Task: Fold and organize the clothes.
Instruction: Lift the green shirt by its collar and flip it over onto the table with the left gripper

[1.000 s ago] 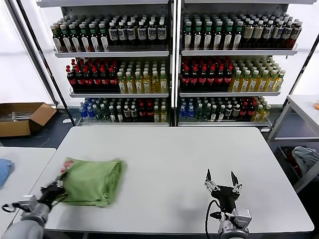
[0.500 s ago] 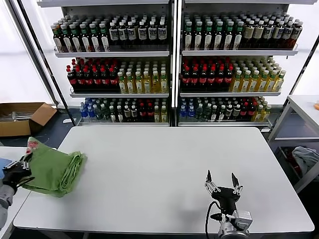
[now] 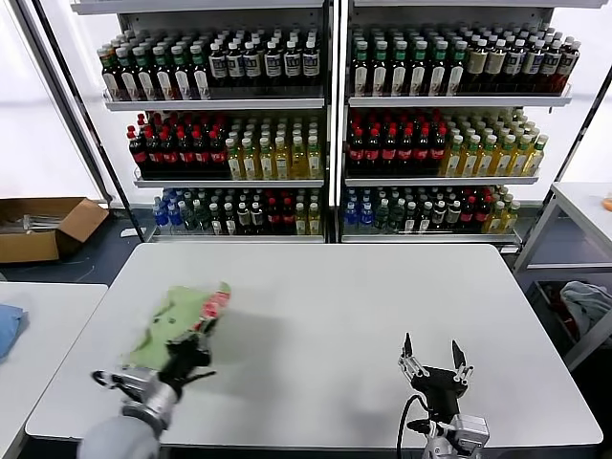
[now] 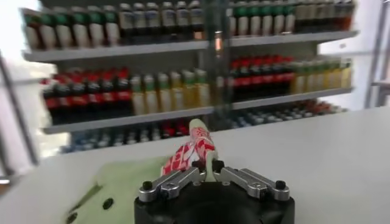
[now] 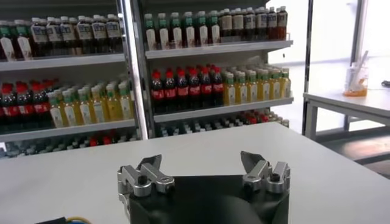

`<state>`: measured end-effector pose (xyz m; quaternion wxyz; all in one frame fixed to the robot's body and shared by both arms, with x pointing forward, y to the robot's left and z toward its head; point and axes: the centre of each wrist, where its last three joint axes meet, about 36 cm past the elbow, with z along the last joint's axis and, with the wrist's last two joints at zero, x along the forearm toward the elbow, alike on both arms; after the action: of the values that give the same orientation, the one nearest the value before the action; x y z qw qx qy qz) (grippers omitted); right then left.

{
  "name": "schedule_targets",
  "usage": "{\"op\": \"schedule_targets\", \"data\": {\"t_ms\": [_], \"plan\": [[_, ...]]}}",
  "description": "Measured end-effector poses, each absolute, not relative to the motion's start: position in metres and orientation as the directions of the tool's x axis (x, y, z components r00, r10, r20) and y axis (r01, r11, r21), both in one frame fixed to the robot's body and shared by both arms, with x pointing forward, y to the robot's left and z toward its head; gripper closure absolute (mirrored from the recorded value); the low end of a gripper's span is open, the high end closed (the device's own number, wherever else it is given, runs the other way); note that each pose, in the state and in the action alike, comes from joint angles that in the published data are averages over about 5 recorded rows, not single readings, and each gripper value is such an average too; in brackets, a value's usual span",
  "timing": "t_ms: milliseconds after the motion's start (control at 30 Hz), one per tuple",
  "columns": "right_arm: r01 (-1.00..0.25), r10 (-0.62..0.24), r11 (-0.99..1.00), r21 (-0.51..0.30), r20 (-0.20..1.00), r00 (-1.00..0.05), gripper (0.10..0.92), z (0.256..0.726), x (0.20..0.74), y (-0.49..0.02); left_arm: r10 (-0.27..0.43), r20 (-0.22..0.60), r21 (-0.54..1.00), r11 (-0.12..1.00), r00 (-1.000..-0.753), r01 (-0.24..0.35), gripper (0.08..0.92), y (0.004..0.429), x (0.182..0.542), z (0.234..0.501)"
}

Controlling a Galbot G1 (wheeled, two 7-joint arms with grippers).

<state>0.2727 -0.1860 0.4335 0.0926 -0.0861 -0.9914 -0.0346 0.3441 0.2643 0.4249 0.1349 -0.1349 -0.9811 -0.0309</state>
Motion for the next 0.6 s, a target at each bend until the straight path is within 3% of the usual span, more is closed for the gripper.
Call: {"op": "schedule_targets", "data": {"t_ms": [233,600], "plan": [[0.186,0.173,0.981,0.052,0.193,-0.966,0.2,0.432,0.271,-0.184,0.311,0.284,-0.019,0.948,-0.907,0.319,0.891,0.214,0.352,0.409],[0.181,0.167,0.983,0.044,0.212,-0.963,0.2,0.425,0.276,-0.176,0.339,0.265,-0.073,0.941,-0.903,0.332,0.89,0.178,0.374,0.401]]}}
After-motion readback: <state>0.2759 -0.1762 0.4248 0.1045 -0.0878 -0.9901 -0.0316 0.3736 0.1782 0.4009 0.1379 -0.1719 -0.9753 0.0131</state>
